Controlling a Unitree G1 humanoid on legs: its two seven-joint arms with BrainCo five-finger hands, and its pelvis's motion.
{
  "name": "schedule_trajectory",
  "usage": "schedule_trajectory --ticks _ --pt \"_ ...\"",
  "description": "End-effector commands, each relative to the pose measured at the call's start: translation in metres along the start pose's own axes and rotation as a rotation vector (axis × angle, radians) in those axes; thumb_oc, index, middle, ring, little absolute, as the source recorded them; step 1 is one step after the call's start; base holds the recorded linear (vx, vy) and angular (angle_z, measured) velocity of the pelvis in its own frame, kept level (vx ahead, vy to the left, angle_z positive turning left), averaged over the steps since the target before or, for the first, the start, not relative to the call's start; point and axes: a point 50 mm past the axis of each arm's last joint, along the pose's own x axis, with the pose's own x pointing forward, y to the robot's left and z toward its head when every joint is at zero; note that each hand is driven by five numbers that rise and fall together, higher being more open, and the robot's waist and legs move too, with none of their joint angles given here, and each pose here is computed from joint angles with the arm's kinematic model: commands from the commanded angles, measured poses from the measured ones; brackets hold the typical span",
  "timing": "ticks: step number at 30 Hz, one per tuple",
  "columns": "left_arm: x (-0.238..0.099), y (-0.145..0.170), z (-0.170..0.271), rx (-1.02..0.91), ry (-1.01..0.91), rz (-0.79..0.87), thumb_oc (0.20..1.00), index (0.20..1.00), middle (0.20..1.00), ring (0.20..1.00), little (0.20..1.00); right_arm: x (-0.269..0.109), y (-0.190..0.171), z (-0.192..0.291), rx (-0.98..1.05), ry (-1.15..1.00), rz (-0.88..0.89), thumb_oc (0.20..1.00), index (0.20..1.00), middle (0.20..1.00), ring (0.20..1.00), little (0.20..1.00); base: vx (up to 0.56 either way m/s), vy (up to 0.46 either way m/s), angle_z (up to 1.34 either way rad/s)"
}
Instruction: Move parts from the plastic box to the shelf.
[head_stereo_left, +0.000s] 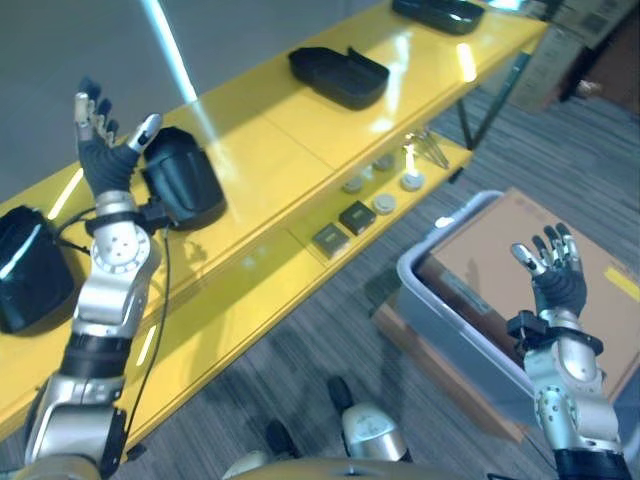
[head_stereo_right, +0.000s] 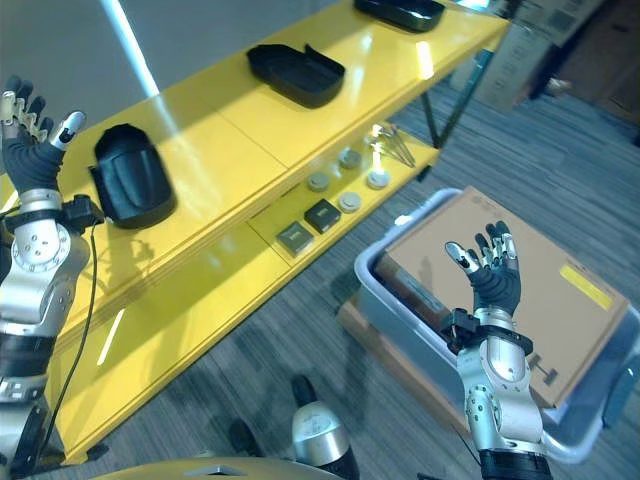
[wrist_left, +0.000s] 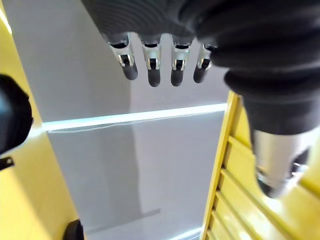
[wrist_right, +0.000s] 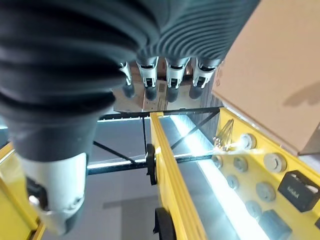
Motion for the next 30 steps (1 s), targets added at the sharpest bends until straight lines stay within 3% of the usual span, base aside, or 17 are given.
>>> schedule_trajectory --ticks 1,6,8,13,15,20,21,23,24,26,30 --pt "0.008 0.029 0.024 -0.017 -0.154 0.009 1.0 1.0 1.0 1.0 1.0 0.005 -0.006 0.023 -0.031 -0.139 -0.061 1.0 1.0 1.0 1.0 1.0 -0.08 0.015 0.23" --pt "-0.031 0.065 0.027 -0.029 -0.142 -0.062 1.0 1.0 1.0 1.0 1.0 -0.003 -0.036 0.018 -0.007 -0.103 -0.273 1.0 1.0 1.0 1.0 1.0 -0.08 0.0 0.29" --pt "-0.053 0.094 0.018 0.021 -0.092 0.008 1.0 1.0 1.0 1.0 1.0 -0.019 -0.064 -0.002 -0.001 -0.025 -0.423 1.0 1.0 1.0 1.0 1.0 -0.05 0.032 0.38" --pt "-0.09 0.137 -0.021 -0.061 0.165 0.252 1.0 1.0 1.0 1.0 1.0 -0.049 -0.101 -0.044 -0.112 0.189 -0.606 1.0 1.0 1.0 1.0 1.0 -0.03 0.028 0.19" --pt "-0.125 0.161 -0.059 -0.077 0.373 0.42 1.0 1.0 1.0 1.0 1.0 -0.077 -0.124 -0.084 -0.17 0.408 -0.724 1.0 1.0 1.0 1.0 1.0 -0.05 0.001 0.08" --pt "-0.178 0.18 -0.114 -0.003 0.719 0.477 1.0 1.0 1.0 1.0 1.0 -0.12 -0.134 -0.138 -0.175 0.746 -0.819 1.0 1.0 1.0 1.0 1.0 -0.04 -0.009 0.19" --pt "-0.215 0.186 -0.136 0.044 0.899 0.501 1.0 1.0 1.0 1.0 1.0 -0.144 -0.132 -0.16 -0.129 0.907 -0.795 1.0 1.0 1.0 1.0 1.0 -0.03 -0.008 0.22" --pt "-0.244 0.19 -0.148 0.108 1.049 0.521 1.0 1.0 1.0 1.0 1.0 -0.153 -0.13 -0.168 -0.184 0.984 -0.759 1.0 1.0 1.0 1.0 1.0 -0.03 0.013 0.17" --pt "-0.322 0.188 -0.168 0.128 1.359 0.584 1.0 1.0 1.0 1.0 1.0 -0.184 -0.11 -0.198 -0.306 1.296 -0.5 1.0 1.0 1.0 1.0 1.0 -0.01 0.043 0.14" --pt "-0.342 0.183 -0.171 0.113 1.447 0.602 1.0 1.0 1.0 1.0 1.0 -0.197 -0.1 -0.207 -0.369 1.376 -0.391 1.0 1.0 1.0 1.0 1.0 0.01 0.04 0.14" --pt "-0.359 0.163 -0.179 0.183 1.591 0.391 1.0 1.0 1.0 1.0 1.0 -0.208 -0.073 -0.221 -0.43 1.44 -0.194 1.0 1.0 1.0 1.0 1.0 0.01 0.007 0.12"
